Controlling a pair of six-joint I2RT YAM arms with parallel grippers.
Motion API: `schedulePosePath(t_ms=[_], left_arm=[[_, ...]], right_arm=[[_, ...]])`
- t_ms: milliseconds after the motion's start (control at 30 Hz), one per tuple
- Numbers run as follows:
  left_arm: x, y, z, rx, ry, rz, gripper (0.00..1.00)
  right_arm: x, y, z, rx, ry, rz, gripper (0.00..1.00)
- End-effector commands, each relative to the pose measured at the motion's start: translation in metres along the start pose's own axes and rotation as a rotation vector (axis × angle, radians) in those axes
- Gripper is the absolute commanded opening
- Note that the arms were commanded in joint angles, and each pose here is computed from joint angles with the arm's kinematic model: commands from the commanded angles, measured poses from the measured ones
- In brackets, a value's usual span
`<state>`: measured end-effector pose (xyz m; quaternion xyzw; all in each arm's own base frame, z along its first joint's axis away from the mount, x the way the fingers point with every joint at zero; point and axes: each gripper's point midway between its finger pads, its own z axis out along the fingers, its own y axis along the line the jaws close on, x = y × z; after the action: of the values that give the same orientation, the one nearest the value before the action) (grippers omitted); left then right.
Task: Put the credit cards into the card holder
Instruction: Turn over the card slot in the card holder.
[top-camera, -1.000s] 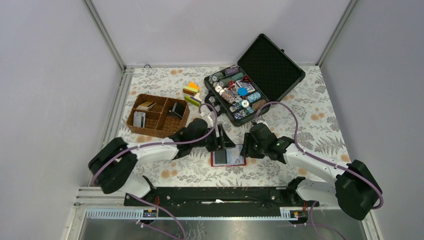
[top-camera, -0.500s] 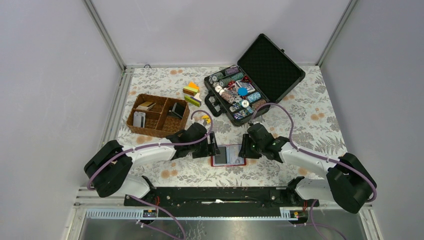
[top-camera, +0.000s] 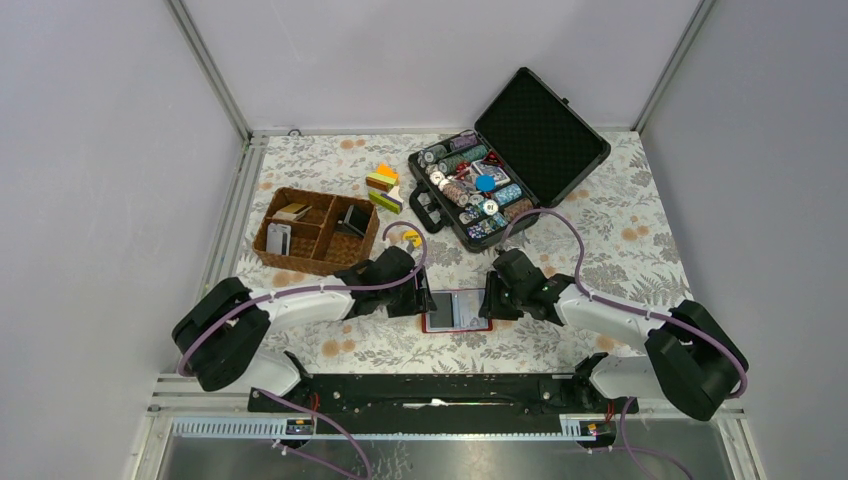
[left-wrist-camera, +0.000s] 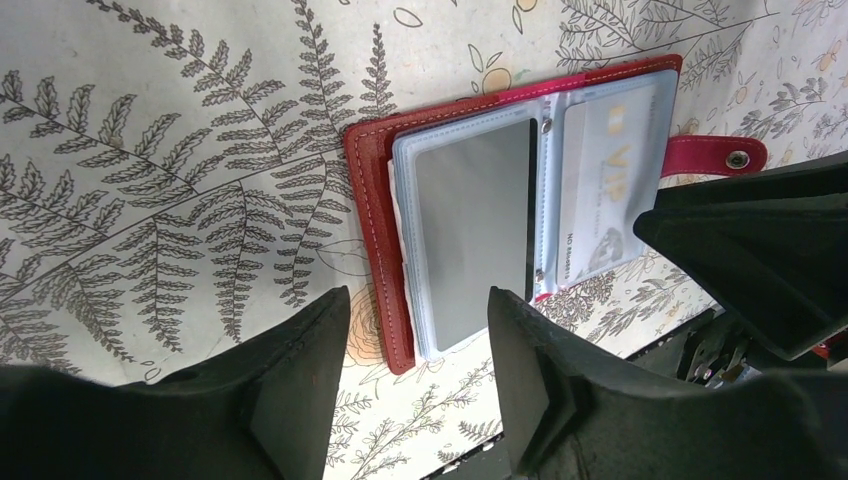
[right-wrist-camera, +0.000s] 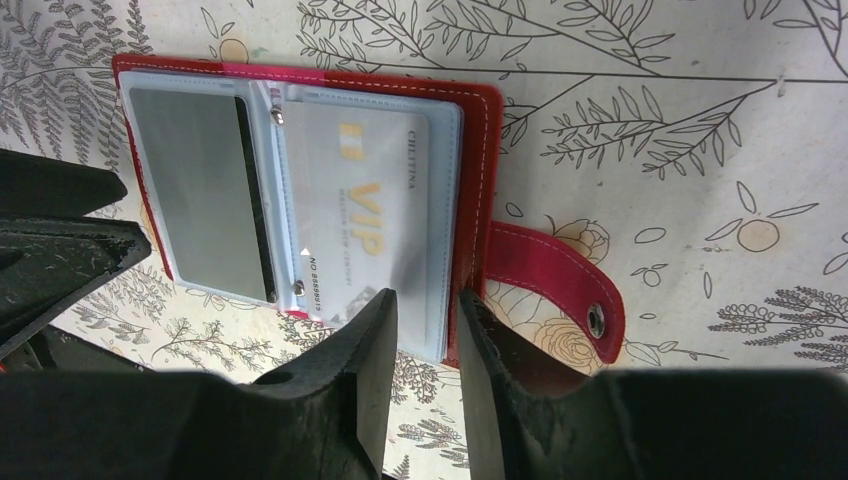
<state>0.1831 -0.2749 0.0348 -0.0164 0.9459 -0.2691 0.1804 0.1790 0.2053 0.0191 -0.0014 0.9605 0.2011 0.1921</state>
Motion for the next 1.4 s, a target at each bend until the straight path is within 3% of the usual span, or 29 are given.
schedulePosePath(t_ms=[0, 933, 1067, 1367], left_arm=[[-0.003, -0.005, 0.003, 0.032, -0.015, 0.004, 0.55], [0.000, -0.009, 0.007, 0.064, -0.002, -0.009, 0.41], [0.000, -0.011, 0.007, 0.076, -0.003, -0.012, 0.38], [-0.001, -0.016, 0.007, 0.098, -0.004, -0.015, 0.37]], right_arm=[[-0.004, 0.007, -0.001, -0.027, -0.012, -0.002, 0.35], [-0.021, 0.034, -0.019, -0.114, -0.038, -0.030, 0.26], [-0.024, 0.041, -0.021, -0.143, -0.045, -0.045, 0.21], [-0.024, 0.070, -0.022, -0.231, -0.040, -0.093, 0.26]])
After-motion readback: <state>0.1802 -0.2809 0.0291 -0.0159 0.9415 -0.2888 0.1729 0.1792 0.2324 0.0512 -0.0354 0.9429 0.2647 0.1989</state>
